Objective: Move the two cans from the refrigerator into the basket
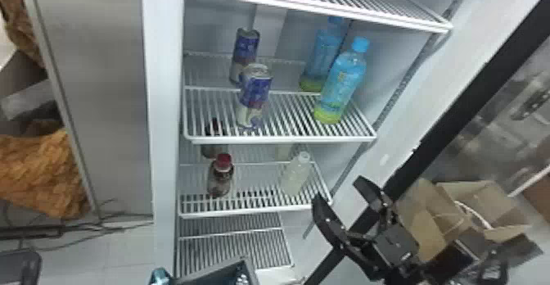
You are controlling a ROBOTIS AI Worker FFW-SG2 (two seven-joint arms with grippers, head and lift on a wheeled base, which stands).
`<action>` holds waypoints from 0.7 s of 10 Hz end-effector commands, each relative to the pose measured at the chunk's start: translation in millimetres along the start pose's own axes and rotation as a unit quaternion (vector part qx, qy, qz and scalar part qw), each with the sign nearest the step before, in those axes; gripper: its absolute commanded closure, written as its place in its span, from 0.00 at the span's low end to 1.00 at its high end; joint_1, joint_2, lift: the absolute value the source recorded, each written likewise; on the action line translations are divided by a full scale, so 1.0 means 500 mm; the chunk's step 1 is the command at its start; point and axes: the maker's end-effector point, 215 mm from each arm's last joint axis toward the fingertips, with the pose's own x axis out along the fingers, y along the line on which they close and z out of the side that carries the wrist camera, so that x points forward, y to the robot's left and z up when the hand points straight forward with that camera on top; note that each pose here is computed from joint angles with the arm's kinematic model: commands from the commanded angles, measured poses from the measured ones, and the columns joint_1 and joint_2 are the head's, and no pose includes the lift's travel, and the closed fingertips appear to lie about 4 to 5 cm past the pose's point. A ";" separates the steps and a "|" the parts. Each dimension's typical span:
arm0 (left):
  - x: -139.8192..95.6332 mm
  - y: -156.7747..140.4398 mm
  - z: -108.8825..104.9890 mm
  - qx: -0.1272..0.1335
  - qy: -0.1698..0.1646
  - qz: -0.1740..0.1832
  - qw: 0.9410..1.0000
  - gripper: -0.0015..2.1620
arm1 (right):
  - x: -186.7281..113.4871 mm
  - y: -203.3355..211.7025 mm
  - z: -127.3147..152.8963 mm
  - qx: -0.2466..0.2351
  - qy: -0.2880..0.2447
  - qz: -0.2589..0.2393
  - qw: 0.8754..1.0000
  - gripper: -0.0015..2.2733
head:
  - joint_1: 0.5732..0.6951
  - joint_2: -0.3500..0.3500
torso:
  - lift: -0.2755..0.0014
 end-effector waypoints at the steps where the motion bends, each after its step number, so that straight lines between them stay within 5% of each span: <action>1: 0.003 -0.002 -0.002 0.000 0.004 -0.001 1.000 0.55 | 0.020 -0.002 0.019 -0.004 -0.012 0.000 1.000 0.04 | 1.00 0.00 | 0.87; 7: 0.010 -0.009 -0.002 0.002 0.009 -0.007 1.000 0.55 | 0.123 0.025 0.050 -0.002 -0.028 0.028 0.999 0.04 | 1.00 0.00 | 0.87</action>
